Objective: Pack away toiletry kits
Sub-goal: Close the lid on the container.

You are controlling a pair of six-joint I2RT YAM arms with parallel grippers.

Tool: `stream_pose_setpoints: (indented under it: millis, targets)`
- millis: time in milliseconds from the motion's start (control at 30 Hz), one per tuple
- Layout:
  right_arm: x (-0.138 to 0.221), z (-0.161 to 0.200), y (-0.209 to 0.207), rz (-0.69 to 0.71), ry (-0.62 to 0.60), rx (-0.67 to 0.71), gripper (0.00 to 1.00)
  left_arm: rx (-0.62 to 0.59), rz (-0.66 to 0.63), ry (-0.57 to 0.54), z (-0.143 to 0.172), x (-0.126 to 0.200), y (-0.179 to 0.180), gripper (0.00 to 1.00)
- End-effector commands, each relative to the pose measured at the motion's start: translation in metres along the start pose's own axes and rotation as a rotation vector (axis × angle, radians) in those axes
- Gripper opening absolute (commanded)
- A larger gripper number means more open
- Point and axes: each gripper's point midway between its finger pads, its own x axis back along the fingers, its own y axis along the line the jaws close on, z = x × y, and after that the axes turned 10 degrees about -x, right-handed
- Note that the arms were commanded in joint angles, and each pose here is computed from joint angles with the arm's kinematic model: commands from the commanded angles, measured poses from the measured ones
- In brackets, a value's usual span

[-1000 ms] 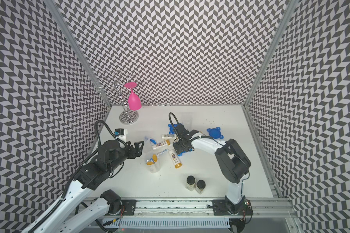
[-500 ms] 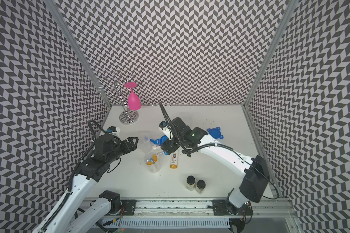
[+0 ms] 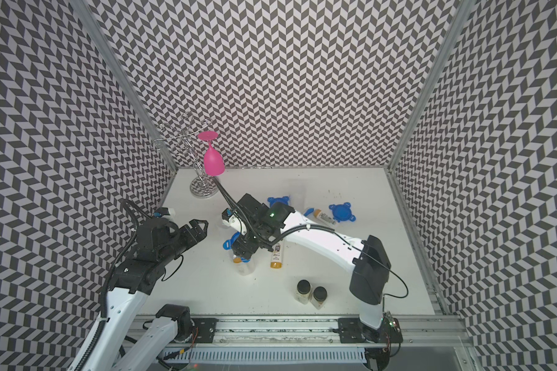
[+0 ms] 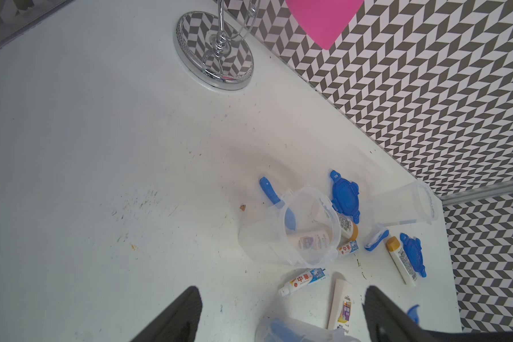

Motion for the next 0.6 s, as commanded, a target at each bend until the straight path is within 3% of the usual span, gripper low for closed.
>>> stream_pose_setpoints:
  millis: [0, 267, 567]
  targets:
    - [0.000, -0.006, 0.006, -0.009, -0.007, 0.058, 0.52, 0.038, -0.008, -0.012, -0.004, 0.013, 0.000, 0.88]
    - [-0.014, -0.016, 0.012, -0.024, -0.014, 0.077, 0.53, 0.040, -0.015, -0.007, 0.001, 0.018, 0.004, 0.87]
    - [-0.031, -0.001, 0.016, -0.022, 0.044, 0.090, 0.54, 0.040, -0.018, -0.009, 0.002, 0.019, 0.005, 0.87]
